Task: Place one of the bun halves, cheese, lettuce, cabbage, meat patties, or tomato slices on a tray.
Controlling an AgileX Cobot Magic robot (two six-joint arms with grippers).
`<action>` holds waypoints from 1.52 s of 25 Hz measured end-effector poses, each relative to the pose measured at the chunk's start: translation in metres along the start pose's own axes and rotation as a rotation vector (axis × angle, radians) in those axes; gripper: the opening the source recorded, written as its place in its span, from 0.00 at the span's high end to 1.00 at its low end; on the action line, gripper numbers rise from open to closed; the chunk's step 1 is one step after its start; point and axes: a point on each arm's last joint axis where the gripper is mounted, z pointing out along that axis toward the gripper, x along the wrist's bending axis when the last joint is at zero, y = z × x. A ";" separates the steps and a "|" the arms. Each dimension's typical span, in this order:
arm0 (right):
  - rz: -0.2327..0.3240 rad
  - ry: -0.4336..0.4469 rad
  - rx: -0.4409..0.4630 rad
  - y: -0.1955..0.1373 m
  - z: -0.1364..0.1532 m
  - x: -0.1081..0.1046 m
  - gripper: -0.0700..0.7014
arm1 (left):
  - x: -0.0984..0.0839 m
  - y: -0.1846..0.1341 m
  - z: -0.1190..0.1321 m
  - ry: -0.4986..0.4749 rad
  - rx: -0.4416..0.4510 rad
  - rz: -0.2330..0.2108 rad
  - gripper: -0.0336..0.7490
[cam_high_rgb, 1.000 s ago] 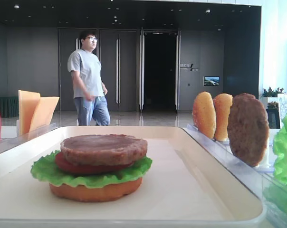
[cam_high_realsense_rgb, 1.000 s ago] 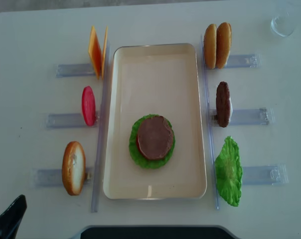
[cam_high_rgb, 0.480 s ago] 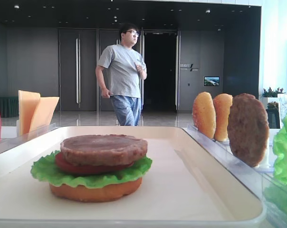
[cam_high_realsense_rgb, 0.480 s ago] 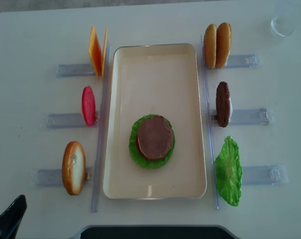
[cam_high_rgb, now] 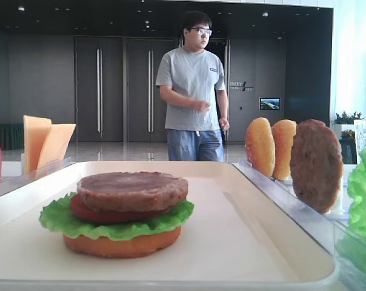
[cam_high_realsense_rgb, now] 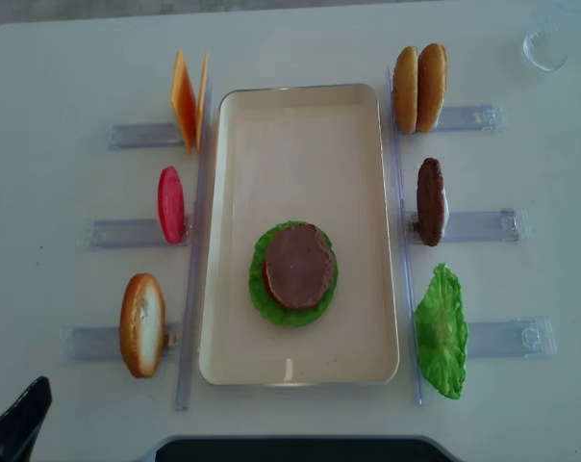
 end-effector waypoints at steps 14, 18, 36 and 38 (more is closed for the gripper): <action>-0.016 -0.010 0.074 -0.099 0.011 -0.006 0.14 | 0.000 0.000 0.000 0.000 0.000 0.000 0.27; -0.017 -0.008 0.029 -0.122 0.010 -0.007 0.14 | 0.000 0.000 0.000 0.000 0.000 0.000 0.27; -0.015 0.002 -0.074 -0.165 0.012 -0.009 0.14 | 0.000 0.000 0.000 0.000 0.000 0.000 0.27; -0.014 0.006 -0.058 -0.168 0.016 -0.008 0.14 | 0.000 0.000 0.000 0.000 0.000 0.000 0.27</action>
